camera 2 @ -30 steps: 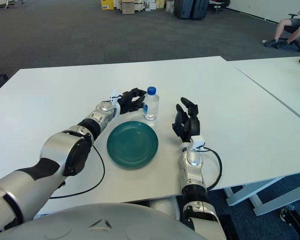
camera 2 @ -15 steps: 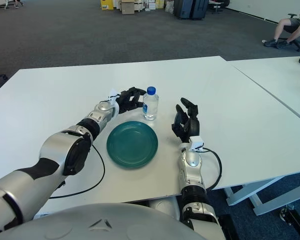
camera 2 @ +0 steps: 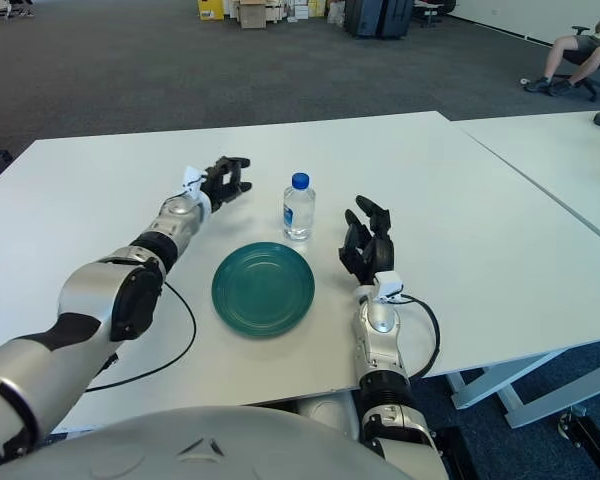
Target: Put the bottle into the plate.
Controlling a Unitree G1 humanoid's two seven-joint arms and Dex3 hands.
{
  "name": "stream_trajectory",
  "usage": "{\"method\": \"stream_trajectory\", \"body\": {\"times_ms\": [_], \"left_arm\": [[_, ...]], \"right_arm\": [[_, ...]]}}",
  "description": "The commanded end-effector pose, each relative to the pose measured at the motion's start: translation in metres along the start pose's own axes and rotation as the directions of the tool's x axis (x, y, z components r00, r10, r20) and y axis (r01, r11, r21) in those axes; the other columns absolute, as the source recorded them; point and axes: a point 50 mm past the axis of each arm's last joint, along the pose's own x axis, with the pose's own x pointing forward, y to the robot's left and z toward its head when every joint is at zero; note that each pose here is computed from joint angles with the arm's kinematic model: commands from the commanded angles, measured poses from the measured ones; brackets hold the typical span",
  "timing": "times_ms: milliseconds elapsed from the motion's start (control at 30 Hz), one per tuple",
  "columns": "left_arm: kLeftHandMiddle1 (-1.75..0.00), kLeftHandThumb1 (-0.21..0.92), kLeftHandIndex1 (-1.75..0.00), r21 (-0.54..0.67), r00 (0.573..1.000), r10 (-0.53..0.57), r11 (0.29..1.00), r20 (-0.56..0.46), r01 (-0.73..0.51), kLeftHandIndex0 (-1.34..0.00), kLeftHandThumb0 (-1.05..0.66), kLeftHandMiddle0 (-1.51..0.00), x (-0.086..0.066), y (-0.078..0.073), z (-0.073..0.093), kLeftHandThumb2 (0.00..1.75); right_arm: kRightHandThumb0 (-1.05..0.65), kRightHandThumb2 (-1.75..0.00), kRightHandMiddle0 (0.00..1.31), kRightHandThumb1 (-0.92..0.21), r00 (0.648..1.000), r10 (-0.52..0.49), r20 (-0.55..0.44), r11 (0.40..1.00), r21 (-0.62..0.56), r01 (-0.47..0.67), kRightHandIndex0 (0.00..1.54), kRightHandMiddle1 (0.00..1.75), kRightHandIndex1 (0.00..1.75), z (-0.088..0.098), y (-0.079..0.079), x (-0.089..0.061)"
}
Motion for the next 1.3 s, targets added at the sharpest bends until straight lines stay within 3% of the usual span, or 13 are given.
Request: {"method": "stream_trajectory", "body": {"times_ms": [0, 267, 567, 800, 933, 1100, 1267], "left_arm": [[-0.39, 0.92, -0.94, -0.043, 0.996, 0.087, 0.995, 0.031, -0.085, 0.00, -0.88, -0.37, -0.003, 0.015, 0.001, 0.94], [-0.38, 0.92, -0.97, -0.072, 0.978, 0.206, 0.976, 0.032, -0.204, 0.00, -0.85, -0.40, -0.013, 0.031, -0.015, 0.94], [-0.29, 0.92, -0.79, -0.086, 0.936, 0.333, 0.942, 0.111, -0.325, 0.00, -0.87, -0.31, -0.025, 0.036, -0.025, 0.96], [-0.13, 0.92, -0.65, -0.113, 0.873, 0.453, 0.891, 0.179, -0.440, 0.00, -0.87, -0.26, -0.042, 0.020, -0.047, 0.99], [-0.10, 0.92, -0.73, -0.140, 0.840, 0.506, 0.862, 0.196, -0.486, 0.00, -0.86, -0.30, -0.055, 0.003, -0.065, 1.01], [-0.10, 0.92, -0.93, -0.144, 0.850, 0.493, 0.869, 0.185, -0.473, -0.06, -0.85, -0.39, -0.071, -0.021, -0.087, 1.02], [-0.14, 0.92, -1.04, -0.112, 0.874, 0.444, 0.896, 0.198, -0.429, -0.15, -0.84, -0.50, -0.079, -0.031, -0.096, 1.01]], "right_arm": [[-0.44, -0.84, 0.10, -0.86, 0.991, -0.021, -0.132, 0.998, 0.051, 0.028, 0.50, 0.92, 0.02, -0.025, 0.006, -0.023], [-0.44, -0.85, 0.21, -0.79, 0.993, 0.004, -0.120, 0.998, 0.057, 0.003, 0.53, 0.99, 0.03, -0.026, 0.007, -0.023], [-0.51, -0.72, 0.06, -0.84, 0.996, 0.034, -0.078, 0.999, 0.036, -0.031, 0.47, 0.97, 0.00, -0.020, 0.004, -0.022], [-0.54, -0.60, 0.00, -0.85, 0.997, 0.038, -0.072, 0.999, -0.007, -0.038, 0.40, 0.85, 0.00, -0.016, 0.001, -0.016], [-0.55, -0.57, 0.00, -0.83, 0.997, 0.030, -0.073, 0.999, -0.025, -0.032, 0.36, 0.75, 0.00, -0.014, -0.002, -0.012], [-0.57, -0.53, 0.00, -0.82, 0.997, 0.037, -0.074, 0.999, -0.024, -0.039, 0.31, 0.65, 0.00, -0.013, -0.001, -0.006], [-0.60, -0.49, 0.00, -0.82, 0.995, 0.050, -0.084, 0.998, -0.031, -0.053, 0.27, 0.59, 0.00, -0.014, -0.001, 0.001]]}}
